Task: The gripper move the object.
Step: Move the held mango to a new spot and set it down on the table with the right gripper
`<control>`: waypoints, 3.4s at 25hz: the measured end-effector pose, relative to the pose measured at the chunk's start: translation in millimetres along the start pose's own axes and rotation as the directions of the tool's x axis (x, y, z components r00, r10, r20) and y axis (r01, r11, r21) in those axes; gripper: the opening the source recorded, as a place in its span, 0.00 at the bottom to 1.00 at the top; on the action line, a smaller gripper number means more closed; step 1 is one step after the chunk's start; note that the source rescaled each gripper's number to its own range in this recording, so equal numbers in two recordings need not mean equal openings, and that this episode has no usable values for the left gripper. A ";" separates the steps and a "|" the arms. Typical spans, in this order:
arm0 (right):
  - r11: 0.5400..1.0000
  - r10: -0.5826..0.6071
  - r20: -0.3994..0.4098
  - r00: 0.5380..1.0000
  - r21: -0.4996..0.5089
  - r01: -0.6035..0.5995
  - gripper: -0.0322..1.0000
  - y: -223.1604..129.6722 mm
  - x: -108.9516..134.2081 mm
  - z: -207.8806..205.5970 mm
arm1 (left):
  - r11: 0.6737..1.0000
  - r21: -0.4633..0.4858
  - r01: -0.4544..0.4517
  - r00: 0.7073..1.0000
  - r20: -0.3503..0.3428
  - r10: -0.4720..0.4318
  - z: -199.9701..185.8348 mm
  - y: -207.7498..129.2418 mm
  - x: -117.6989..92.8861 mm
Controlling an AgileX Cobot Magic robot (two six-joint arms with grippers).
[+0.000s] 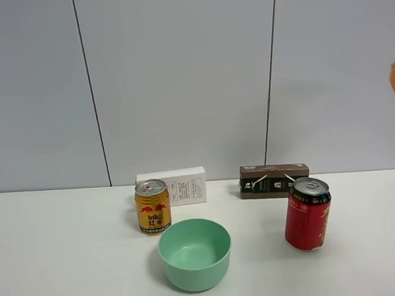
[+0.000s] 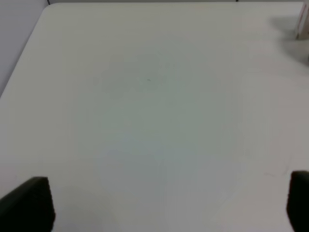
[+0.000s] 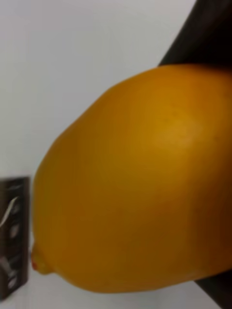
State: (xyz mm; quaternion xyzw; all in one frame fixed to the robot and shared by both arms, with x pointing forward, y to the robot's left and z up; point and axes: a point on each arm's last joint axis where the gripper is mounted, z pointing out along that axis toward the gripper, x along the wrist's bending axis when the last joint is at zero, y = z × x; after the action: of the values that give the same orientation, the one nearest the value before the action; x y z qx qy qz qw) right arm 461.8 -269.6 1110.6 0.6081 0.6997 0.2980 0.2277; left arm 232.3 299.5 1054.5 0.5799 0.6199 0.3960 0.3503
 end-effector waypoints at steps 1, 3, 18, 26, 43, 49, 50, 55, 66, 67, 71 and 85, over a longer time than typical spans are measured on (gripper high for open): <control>1.000 -0.024 -0.019 1.000 -0.004 0.024 0.03 6.4 5.9 1.9 | 1.000 0.000 0.000 1.000 0.000 0.000 0.0 0.0 0.0; 0.997 -0.072 -0.054 0.996 -0.016 0.071 0.03 23.9 18.3 7.9 | 1.000 0.000 0.000 1.000 0.000 0.000 0.0 0.0 0.0; 0.936 -0.288 -0.275 0.917 0.121 0.331 0.03 106.1 158.5 192.7 | 1.000 0.000 0.000 1.000 0.000 0.000 0.0 0.0 0.0; 0.882 -0.318 -0.310 0.896 0.251 0.400 0.03 80.6 183.6 238.8 | 1.000 0.000 0.000 1.000 0.000 0.000 0.0 0.0 0.0; 0.787 -0.351 -0.272 0.896 0.432 0.440 0.03 48.0 174.7 274.6 | 1.000 0.000 0.000 1.000 0.000 0.000 0.0 0.0 0.0; 0.761 -0.347 -0.277 0.896 0.475 0.441 0.03 31.0 174.7 296.1 | 1.000 0.000 0.000 1.000 0.000 0.000 0.0 0.0 0.0; 0.761 -0.346 -0.277 0.896 0.475 0.441 0.03 29.3 174.9 298.9 | 1.000 0.000 0.000 1.000 0.000 0.000 0.0 0.0 0.0; 0.779 -0.346 -0.273 0.897 0.449 0.437 0.03 29.6 175.3 304.1 | 1.000 0.000 0.000 1.000 0.000 0.000 0.0 0.0 0.0; 0.780 -0.331 -0.278 0.902 0.458 0.427 0.03 21.7 175.3 315.7 | 1.000 0.000 0.000 1.000 0.000 0.000 0.0 0.0 0.0; 0.779 -0.330 -0.278 0.902 0.459 0.427 0.03 21.3 175.3 316.1 | 1.000 0.000 0.000 1.000 0.000 0.000 0.0 0.0 0.0; 0.772 -0.347 -0.288 0.893 0.453 0.446 0.03 21.4 175.0 316.2 | 1.000 0.000 0.000 1.000 0.000 0.000 0.0 0.0 0.0; 0.757 -0.358 -0.288 0.888 0.468 0.457 0.08 19.9 173.6 315.7 | 1.000 0.000 0.000 1.000 0.000 0.000 0.0 0.0 0.0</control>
State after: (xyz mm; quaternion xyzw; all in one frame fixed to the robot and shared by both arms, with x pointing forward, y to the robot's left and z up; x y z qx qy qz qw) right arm 663.8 -52.4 905.1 0.4493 0.8872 0.0930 0.0487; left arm 232.3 299.5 1054.5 0.5799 0.6199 0.3960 0.3503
